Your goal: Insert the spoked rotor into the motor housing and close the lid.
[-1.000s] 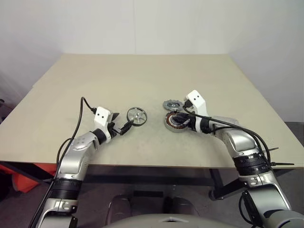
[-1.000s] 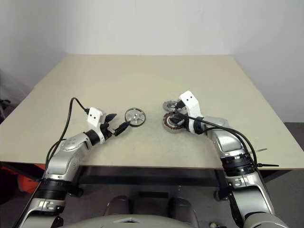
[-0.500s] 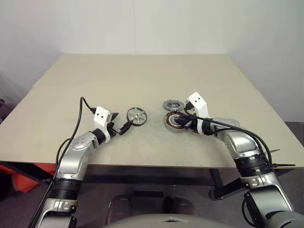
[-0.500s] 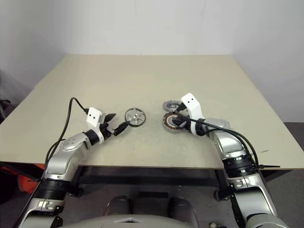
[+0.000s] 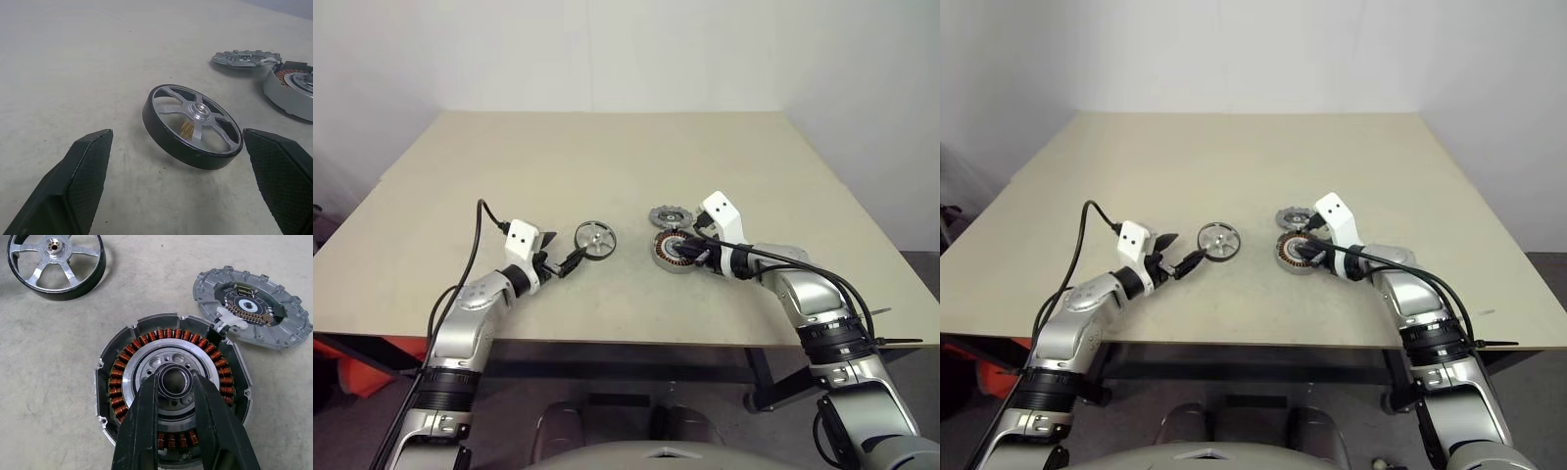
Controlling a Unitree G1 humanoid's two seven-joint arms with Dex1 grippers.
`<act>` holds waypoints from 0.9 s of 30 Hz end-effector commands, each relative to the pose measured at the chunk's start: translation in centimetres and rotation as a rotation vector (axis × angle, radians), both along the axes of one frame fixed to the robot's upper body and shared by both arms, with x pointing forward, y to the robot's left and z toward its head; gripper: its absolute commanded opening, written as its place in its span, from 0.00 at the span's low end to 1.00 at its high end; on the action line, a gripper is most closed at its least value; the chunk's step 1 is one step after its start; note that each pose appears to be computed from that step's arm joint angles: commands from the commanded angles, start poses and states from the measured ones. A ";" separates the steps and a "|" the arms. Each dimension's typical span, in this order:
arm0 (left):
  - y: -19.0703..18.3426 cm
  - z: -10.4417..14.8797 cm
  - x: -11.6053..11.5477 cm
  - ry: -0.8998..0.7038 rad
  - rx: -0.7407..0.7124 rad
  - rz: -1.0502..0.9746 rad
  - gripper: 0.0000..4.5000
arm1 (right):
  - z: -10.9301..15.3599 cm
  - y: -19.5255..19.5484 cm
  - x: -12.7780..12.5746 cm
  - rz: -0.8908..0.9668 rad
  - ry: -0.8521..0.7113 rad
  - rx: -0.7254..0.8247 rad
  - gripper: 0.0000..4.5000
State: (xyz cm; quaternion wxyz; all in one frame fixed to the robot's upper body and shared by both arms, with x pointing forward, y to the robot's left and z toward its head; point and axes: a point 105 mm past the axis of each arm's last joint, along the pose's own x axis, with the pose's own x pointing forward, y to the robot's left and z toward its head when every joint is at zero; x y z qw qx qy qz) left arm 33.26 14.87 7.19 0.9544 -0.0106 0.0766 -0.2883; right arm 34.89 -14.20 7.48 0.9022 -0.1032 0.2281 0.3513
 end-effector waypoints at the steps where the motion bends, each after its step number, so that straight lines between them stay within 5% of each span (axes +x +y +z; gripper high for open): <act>1: 0.2 1.6 0.3 -0.068 0.010 0.004 1.00 | 1.2 0.4 0.3 0.024 -0.043 0.006 0.25; 11: 0.2 1.5 0.3 -0.065 0.008 0.006 1.00 | 1.6 0.3 0.4 0.022 -0.047 0.004 0.25; 14: 0.2 1.5 0.3 -0.065 0.007 0.005 1.00 | 1.4 0.3 0.4 0.027 -0.044 -0.004 0.40; 22: 0.2 1.5 0.2 -0.065 0.008 0.004 1.00 | 2.2 0.3 0.8 0.014 -0.095 -0.005 0.99; 27: 0.1 1.5 0.2 -0.064 0.008 0.003 1.00 | 2.9 0.4 1.0 0.013 -0.107 0.021 0.99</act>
